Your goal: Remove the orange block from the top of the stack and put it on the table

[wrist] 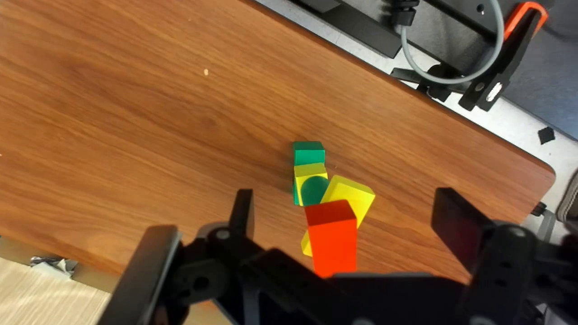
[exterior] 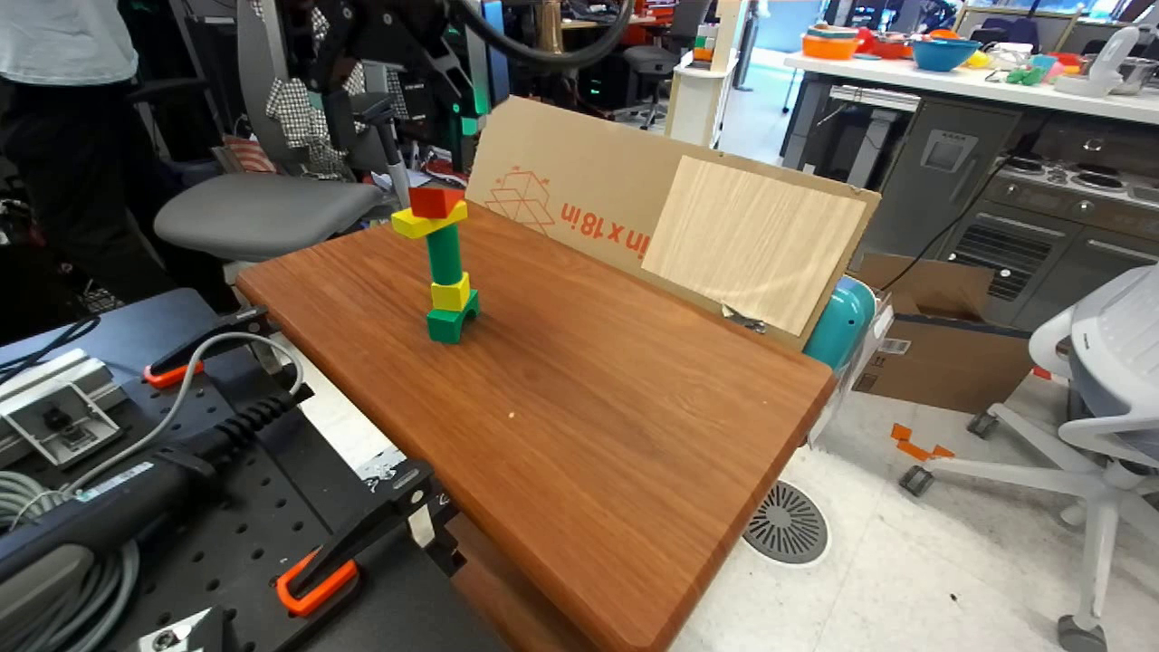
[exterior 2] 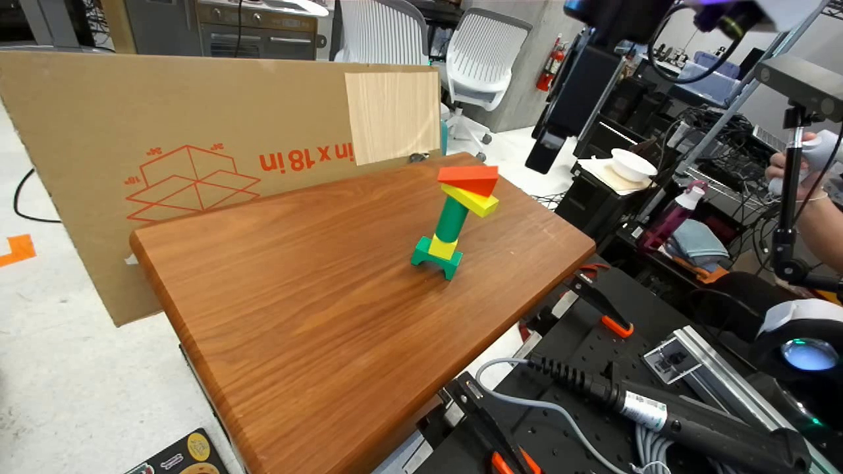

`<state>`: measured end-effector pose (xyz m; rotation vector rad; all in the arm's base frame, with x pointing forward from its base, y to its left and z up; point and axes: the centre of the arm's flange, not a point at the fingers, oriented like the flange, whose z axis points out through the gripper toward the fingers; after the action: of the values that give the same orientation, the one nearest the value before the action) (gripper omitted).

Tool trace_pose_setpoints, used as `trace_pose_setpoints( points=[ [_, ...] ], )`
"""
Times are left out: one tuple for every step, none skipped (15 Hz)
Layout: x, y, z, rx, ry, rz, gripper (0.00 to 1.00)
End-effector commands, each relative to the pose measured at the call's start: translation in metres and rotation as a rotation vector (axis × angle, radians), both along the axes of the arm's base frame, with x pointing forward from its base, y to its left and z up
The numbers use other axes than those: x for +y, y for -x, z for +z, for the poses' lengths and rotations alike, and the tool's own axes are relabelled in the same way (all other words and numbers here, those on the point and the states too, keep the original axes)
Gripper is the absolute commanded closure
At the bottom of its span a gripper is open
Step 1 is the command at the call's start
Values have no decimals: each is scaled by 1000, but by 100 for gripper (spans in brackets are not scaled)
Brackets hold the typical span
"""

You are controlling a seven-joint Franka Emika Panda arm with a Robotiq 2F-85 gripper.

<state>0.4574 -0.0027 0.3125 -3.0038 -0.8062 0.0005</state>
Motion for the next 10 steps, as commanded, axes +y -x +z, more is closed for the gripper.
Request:
trace_pose_setpoints(
  points=[
    [0, -37, -18, 31, -16, 9, 0],
    [1, -42, -22, 41, -14, 13, 0],
    [2, -47, -26, 47, -15, 19, 0],
    [4, -52, -29, 50, -18, 25, 0],
    [6, -56, -31, 54, -17, 31, 0],
    [9, -60, -32, 56, -17, 39, 0],
    [12, -63, -33, 56, -17, 46, 0],
    [15, -66, -33, 55, -18, 52, 0],
    [19, -67, -32, 53, -17, 61, 0],
    [22, -69, -31, 49, -16, 68, 0]
  ],
)
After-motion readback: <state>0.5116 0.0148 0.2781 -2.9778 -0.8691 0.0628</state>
